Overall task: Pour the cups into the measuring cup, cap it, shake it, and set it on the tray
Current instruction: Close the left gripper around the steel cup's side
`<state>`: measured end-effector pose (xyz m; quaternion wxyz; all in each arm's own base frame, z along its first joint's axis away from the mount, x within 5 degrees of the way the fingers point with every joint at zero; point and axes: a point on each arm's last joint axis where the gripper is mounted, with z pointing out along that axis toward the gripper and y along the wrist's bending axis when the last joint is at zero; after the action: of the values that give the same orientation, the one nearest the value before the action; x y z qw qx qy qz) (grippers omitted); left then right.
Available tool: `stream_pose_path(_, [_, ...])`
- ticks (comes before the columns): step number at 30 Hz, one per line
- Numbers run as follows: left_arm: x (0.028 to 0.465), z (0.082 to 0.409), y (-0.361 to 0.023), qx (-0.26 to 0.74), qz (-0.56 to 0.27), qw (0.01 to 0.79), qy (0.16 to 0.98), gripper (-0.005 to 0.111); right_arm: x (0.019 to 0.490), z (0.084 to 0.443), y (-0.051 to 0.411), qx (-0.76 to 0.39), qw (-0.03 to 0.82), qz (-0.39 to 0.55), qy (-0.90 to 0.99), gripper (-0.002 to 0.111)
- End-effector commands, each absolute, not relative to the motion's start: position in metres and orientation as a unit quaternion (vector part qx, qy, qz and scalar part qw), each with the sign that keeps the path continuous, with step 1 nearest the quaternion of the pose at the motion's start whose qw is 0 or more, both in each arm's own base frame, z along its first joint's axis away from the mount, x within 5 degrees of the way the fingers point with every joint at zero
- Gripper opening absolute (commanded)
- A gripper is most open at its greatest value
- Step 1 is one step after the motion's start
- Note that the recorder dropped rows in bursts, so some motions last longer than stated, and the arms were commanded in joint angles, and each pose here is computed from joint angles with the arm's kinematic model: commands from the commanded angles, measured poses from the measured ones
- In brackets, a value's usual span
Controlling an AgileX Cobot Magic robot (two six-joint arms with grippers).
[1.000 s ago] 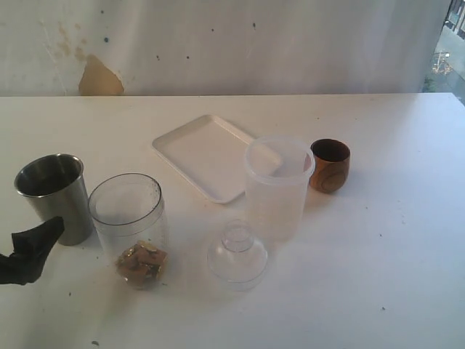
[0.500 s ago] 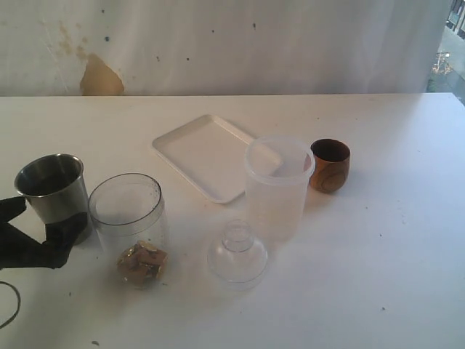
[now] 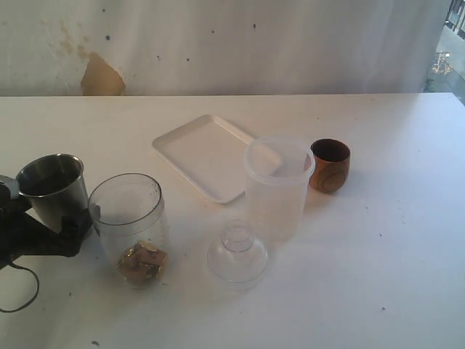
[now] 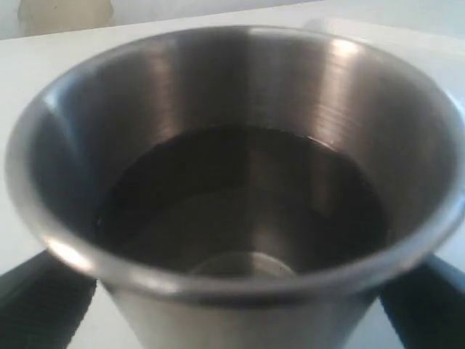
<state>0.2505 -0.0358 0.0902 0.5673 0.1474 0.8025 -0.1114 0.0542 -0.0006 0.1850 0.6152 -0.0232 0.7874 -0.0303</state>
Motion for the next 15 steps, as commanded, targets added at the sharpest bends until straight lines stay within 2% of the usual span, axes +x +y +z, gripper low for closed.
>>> stream_pose_path(1, [0.2568,0.0887,-0.035,0.143,-0.109,0.575,0.798,0.105,0.0541,0.1841,-0.0004,-0.028,0.618,-0.032,0.785,0.0])
stream_pose_path(15, [0.2609,0.0894,-0.0354,0.15,-0.106,0.58,0.794,0.105,0.0541,0.1841,-0.0004,-0.027,0.618,-0.032,0.785,0.0])
